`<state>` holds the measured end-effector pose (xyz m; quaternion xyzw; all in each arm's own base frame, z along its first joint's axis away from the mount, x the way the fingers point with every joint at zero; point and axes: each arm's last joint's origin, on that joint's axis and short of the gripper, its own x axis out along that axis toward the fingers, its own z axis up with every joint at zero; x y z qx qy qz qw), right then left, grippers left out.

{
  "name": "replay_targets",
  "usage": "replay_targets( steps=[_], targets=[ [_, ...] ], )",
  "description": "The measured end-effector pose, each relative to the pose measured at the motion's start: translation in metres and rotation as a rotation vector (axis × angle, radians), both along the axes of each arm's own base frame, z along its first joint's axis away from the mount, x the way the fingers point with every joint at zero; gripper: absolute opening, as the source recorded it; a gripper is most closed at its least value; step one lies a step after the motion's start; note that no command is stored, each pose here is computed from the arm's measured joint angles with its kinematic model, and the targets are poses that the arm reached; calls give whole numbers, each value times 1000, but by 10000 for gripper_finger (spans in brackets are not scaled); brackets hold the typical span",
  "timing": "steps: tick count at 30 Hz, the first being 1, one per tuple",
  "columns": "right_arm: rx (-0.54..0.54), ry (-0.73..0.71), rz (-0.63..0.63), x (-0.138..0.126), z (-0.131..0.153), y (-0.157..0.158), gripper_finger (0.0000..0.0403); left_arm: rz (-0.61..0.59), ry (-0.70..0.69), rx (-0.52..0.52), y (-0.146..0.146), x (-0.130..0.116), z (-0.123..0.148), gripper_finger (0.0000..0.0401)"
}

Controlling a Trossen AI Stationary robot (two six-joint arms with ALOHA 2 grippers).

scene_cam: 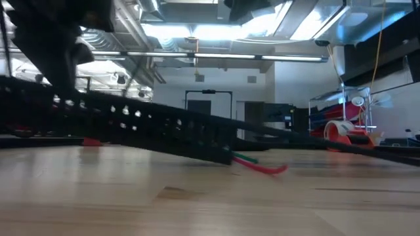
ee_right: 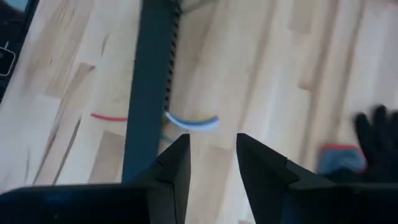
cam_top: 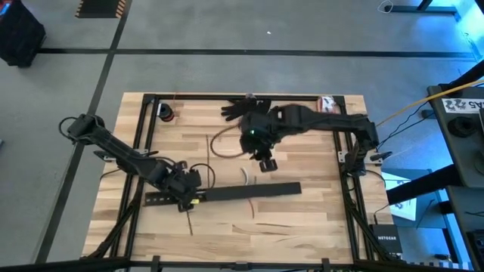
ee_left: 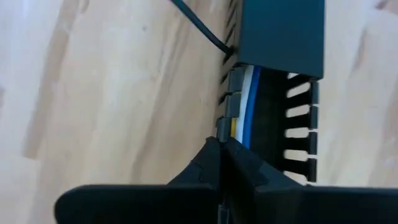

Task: Ziptie cables
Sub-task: Close the black cable duct lid

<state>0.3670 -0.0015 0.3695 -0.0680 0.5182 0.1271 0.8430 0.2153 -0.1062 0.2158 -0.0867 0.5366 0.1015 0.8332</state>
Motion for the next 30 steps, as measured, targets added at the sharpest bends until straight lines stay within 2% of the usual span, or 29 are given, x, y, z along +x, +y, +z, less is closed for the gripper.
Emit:
replay_targets(
  steps=[4, 8, 11, 16, 20, 24, 30],
  targets=[
    [10, -62, 7, 5, -32, 10, 124, -38, 32, 81, 9, 10, -12, 0],
    [30, -137, -24, 6, -72, 13, 124, -35, 55, 111, 15, 14, -33, 12],
    [57, -175, -58, 8, -98, 13, 124, -38, 74, 112, 19, 15, -41, 35],
    [191, -174, -146, 10, -123, 15, 124, -90, 104, 55, 25, 17, -40, 95],
    [206, -173, -167, 12, -128, 15, 124, -193, 87, 15, 26, 20, -24, 149],
    [238, -172, -210, 12, -127, 16, 124, -266, 40, 21, 28, 18, -2, 192],
    [249, -159, -173, 12, -129, 42, 133, -281, -90, -1, 29, 13, 19, 231]
  ],
)
